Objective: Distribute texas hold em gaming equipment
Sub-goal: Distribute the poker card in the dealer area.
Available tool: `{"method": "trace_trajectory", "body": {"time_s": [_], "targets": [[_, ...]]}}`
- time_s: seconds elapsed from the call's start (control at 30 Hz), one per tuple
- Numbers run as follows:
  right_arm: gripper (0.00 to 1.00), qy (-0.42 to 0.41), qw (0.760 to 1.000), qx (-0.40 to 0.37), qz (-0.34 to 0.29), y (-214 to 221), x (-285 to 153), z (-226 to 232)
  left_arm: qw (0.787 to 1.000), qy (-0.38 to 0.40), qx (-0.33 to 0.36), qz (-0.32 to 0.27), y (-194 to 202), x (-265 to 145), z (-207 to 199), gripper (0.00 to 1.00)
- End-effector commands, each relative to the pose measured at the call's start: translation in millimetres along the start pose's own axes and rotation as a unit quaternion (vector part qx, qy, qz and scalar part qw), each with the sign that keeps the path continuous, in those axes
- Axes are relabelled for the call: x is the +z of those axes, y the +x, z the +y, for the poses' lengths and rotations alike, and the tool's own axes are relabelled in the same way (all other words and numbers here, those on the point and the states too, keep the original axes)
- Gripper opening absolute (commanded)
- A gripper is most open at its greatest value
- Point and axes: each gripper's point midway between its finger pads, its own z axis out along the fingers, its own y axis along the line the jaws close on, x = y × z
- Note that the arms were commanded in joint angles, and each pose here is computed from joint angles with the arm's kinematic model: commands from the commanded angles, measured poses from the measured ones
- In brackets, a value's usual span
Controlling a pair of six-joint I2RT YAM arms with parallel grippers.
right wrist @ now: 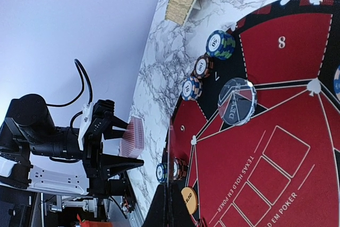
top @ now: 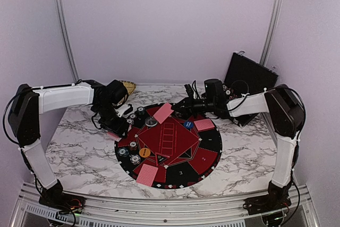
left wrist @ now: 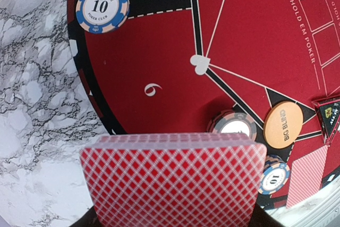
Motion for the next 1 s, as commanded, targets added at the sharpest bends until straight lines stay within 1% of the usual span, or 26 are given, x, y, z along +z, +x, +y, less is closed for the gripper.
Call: {"method": "trace_trajectory", "body": {"time_s": [0.0,0.97], "targets": [[0.00,0.004,1.000,-0.017,-0.014,-18,2,1,1.000,0.007,-0.001,-0.025,-4,-13,0,0.29],[0.00,0.023,0.999,-0.028,-0.019,-30,6,-5,1.000,0.006,-0.003,-0.023,0,-13,1,0.29]]}}
